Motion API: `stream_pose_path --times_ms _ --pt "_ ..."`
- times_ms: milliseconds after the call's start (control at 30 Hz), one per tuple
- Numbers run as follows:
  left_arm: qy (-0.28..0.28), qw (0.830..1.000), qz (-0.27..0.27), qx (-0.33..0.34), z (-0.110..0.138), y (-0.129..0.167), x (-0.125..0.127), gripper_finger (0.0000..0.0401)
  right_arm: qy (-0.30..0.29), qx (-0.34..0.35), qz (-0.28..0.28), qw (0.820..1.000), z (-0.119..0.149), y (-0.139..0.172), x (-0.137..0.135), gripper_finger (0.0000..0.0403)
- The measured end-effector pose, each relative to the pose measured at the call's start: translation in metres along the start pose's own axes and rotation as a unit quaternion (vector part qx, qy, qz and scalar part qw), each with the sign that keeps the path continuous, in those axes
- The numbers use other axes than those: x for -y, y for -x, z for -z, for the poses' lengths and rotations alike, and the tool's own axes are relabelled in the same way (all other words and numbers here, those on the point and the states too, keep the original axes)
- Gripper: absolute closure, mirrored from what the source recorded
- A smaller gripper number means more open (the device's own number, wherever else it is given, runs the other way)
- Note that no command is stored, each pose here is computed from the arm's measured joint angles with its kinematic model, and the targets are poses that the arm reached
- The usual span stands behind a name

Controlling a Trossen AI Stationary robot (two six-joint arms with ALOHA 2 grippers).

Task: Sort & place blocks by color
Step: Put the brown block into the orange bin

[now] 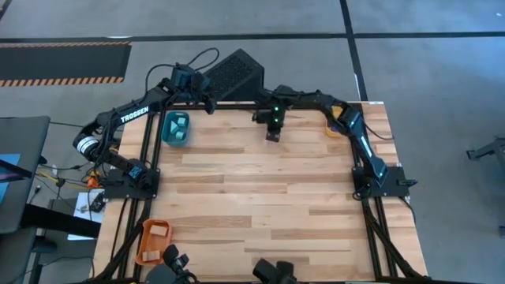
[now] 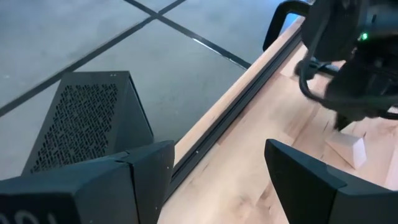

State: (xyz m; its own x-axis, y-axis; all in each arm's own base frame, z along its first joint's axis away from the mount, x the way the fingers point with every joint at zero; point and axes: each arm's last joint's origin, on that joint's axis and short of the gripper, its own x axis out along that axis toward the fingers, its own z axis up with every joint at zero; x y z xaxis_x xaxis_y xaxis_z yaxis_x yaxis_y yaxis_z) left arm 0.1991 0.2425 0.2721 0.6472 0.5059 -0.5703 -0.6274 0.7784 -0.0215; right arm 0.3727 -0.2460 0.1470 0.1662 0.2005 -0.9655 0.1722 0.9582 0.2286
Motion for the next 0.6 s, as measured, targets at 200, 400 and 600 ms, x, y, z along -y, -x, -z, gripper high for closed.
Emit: stream_pose_path --times_ms 200,400,600 --pt "-0.006 1.000 0.002 -0.005 0.001 0.000 0.001 0.0163 0.032 -0.062 -0.060 0.996 0.010 0.008 -0.034 0.0402" --pt "-0.010 1.000 0.002 -0.003 0.000 0.000 0.001 0.0163 0.042 0.071 0.000 0.997 -0.010 0.029 -0.036 0.0403" --pt "-0.017 1.000 0.003 -0.002 0.000 0.000 0.001 0.0163 0.028 0.094 0.011 0.995 -0.016 0.024 -0.030 0.0403"
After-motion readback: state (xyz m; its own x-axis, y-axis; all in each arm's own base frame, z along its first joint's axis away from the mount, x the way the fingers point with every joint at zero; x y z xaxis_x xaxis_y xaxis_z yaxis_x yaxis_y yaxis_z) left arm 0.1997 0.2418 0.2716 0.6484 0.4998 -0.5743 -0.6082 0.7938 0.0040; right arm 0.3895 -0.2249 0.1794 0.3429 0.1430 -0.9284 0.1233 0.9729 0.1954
